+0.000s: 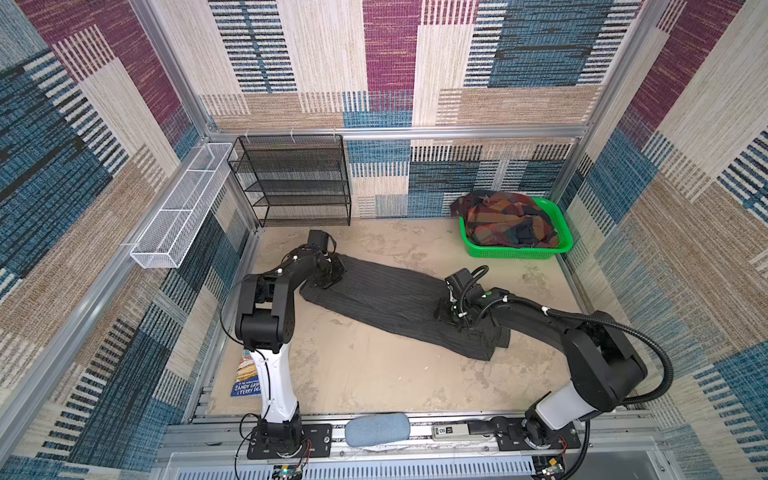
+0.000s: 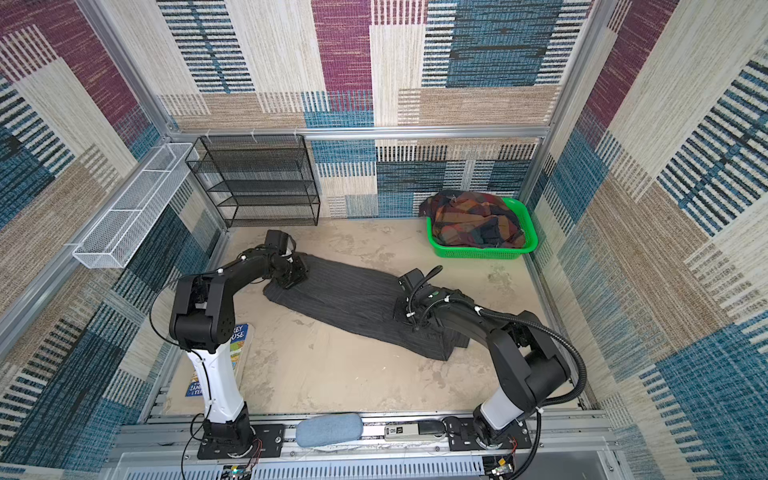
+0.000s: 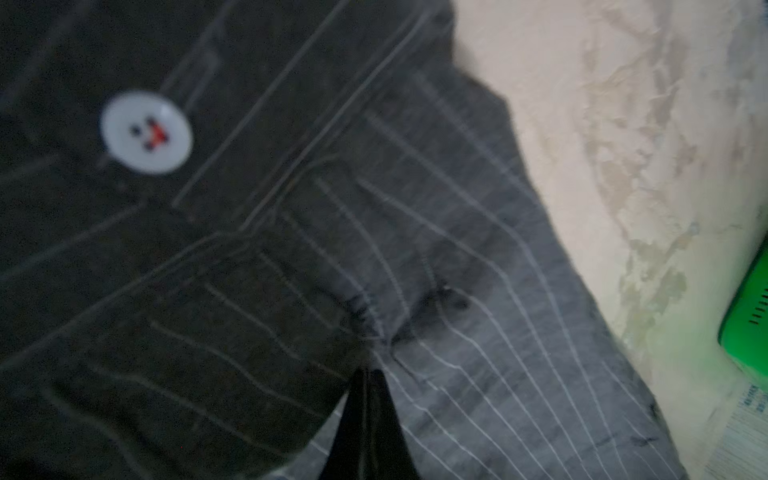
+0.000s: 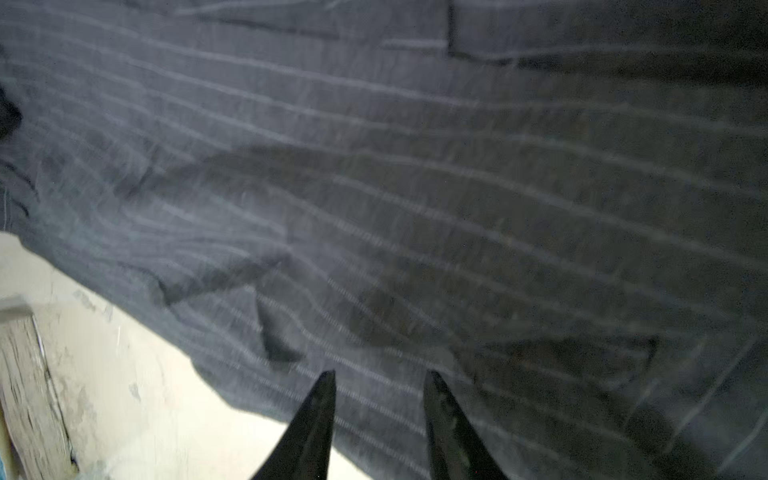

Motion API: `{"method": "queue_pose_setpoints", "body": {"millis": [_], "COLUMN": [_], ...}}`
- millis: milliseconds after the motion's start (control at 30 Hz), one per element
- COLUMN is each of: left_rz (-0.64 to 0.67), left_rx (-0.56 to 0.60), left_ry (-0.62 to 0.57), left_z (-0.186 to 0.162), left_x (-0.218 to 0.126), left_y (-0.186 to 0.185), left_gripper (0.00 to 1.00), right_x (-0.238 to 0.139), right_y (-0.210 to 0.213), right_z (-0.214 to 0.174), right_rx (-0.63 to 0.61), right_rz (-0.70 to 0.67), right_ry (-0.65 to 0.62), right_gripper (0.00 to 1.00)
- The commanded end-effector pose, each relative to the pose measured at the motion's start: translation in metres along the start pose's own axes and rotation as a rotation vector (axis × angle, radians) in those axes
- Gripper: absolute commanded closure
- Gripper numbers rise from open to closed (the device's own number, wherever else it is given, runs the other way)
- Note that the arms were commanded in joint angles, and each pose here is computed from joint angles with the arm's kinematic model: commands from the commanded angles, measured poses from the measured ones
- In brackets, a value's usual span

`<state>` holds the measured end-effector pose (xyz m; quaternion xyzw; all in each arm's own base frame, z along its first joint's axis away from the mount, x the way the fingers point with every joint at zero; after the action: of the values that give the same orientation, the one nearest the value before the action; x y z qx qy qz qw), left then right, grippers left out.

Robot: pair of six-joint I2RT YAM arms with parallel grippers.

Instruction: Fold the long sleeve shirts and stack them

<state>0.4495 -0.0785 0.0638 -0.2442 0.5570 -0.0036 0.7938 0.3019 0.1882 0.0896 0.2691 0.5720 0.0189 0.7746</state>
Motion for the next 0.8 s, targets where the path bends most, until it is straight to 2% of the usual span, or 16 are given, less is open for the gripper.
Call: {"method": "queue_pose_setpoints", "body": {"millis": [0, 233, 400, 600, 767], "left_rz": [0.036, 0.110, 0.105, 0.022, -0.071], "left_rx": [-0.082, -0.208, -0.259, -0.342, -0.355], "left_ry": [-0.027, -0.052, -0.059, -0.070, -0.088], "left_z": [-0.008, -0.055, -0.081, -0.108, -0.116], "left_x": [0.003, -0.009, -0.022, -0.038, -0.060], "left_y": [0.016, 0.049, 0.055, 0.040, 0.015], "left_gripper": [1.00, 1.00, 1.00, 1.00, 1.00], "right_x": [0.008, 0.032, 0.049, 0.062, 0.046], "right_y": [0.009, -0.009, 0.003, 0.042, 0.077], "right_z": [0.025, 0.063, 0.092, 0.140, 0.158], "right_rx": [-0.037, -0.037, -0.101, -0.188, -0.246], "right_rz": [0.042, -0.012, -0.040, -0.027, 0.002], "right_ry": [-0.020, -0.008, 0.003, -0.027, -0.078], "right_gripper": [0.62, 0.62, 0.63, 0.63, 0.63]}}
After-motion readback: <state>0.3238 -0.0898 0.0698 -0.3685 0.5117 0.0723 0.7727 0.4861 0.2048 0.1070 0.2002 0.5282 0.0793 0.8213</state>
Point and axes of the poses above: each gripper's point midway between its finger pads, its own x axis out along the fingers, its own y axis along the line the jaws close on, z = x × y, the point moved 4 cm from there along -x, back along the fingers, and after that the axes turned 9 degrees about x, right-handed, at the moved point
